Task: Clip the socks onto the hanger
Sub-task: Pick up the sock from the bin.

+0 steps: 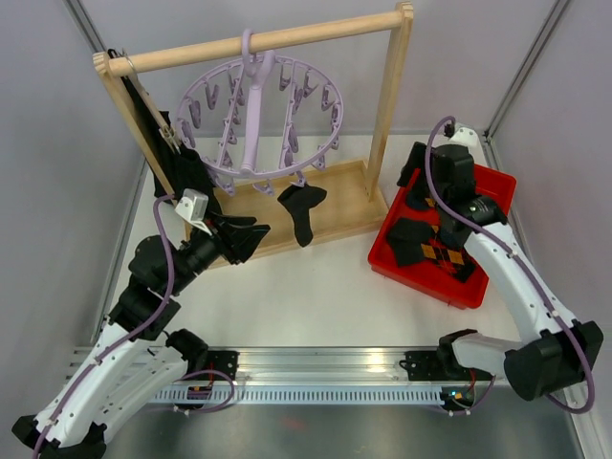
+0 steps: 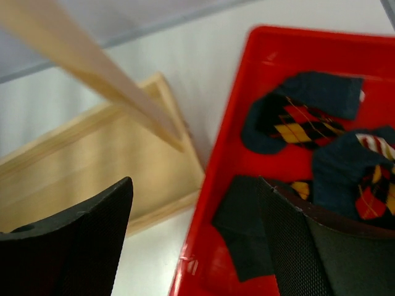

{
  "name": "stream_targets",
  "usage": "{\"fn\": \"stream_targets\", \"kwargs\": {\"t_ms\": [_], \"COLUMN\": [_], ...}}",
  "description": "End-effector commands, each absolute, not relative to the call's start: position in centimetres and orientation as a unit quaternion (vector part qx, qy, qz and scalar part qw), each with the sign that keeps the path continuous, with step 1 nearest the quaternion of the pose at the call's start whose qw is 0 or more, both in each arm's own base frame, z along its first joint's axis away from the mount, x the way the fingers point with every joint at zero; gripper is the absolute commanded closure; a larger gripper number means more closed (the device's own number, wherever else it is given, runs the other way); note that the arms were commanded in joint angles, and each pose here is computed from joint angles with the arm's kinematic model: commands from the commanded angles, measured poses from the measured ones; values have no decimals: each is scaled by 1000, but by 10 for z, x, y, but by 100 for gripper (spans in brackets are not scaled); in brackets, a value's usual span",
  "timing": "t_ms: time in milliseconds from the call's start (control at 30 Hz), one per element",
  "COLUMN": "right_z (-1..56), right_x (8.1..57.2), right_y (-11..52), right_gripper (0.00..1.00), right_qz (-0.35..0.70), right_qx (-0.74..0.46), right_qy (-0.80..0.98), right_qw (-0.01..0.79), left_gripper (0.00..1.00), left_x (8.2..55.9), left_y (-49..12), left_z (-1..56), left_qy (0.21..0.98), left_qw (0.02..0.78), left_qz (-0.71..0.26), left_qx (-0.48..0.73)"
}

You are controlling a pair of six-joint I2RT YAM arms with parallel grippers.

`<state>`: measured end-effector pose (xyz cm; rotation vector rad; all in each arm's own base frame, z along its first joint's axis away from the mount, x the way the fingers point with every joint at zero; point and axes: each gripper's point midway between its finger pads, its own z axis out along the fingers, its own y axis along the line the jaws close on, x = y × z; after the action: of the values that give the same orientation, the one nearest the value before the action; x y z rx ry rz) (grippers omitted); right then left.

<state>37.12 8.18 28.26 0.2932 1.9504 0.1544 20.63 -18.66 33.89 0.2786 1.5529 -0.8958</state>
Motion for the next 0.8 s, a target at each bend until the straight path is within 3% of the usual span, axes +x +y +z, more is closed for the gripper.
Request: {"fn": "stream_targets", "kwargs": {"t_ms": [0,200,500,633,767], "right_z": [238,180,116,91,79], "right_x": [382,387,376,373,372], "right_y": [71,9,16,19,18], "right_gripper": [15,19,27,40,43], "right_qz": [94,43,65,67,62], "right_qx": [158,247,243,245,249], "right_qy": [844,849,875,884,888], "right_qw": [503,465,413,393,383], "left_gripper": [46,46,46,46,46], "left_x": [193,187,190,192,192], "left_y": [-188,-192,-194,-195,-195], "left_z": [354,352,343,340,341], "left_qy": [664,669,677,681,681], "left_qw": [612,597,589,587,587], "left_qz": [-408,-420,-418,-414,-413], "left_qx": [134,141,140,141,143]}}
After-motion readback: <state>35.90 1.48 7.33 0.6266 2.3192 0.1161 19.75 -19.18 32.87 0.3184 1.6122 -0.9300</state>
